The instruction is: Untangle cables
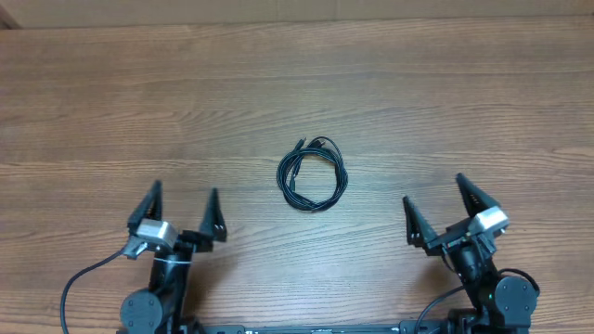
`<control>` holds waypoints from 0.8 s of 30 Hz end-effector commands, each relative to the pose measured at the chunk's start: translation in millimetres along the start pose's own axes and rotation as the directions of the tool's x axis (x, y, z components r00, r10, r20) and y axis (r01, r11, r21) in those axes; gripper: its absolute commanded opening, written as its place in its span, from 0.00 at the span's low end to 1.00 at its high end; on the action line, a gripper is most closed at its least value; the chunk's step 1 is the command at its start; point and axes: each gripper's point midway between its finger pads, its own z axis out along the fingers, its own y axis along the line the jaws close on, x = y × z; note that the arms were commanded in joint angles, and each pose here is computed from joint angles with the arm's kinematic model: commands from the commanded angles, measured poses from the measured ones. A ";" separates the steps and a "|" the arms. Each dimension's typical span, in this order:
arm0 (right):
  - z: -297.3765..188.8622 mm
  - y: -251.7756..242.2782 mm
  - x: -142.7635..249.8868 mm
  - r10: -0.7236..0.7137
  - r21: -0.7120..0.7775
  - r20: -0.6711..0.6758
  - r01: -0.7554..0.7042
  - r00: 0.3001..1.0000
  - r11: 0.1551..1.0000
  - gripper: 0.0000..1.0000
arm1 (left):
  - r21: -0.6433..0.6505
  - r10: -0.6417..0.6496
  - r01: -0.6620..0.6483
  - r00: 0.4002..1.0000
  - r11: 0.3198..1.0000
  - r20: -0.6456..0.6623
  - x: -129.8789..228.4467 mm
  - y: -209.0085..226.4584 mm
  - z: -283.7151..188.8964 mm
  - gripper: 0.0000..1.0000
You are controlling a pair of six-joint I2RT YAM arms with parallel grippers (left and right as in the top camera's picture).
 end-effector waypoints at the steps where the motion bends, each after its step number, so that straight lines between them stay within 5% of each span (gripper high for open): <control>1: -5.5 19.0 -37.8 -0.069 -0.070 0.049 0.072 0.996 0.995 1.00 | 0.222 0.023 -0.031 0.999 0.974 0.039 -32.4 -45.1 -5.8 1.00; 12: -23.1 19.0 -104.7 -0.146 0.036 0.086 0.143 0.986 0.989 1.00 | 0.184 0.035 -0.034 0.999 0.982 -0.001 -108.2 -62.9 -26.5 1.00; 24: -14.2 15.5 -146.2 -0.063 0.076 -0.099 0.071 0.993 0.995 1.00 | 0.040 -0.003 0.010 0.986 0.999 -0.167 -144.5 -55.4 -35.5 1.00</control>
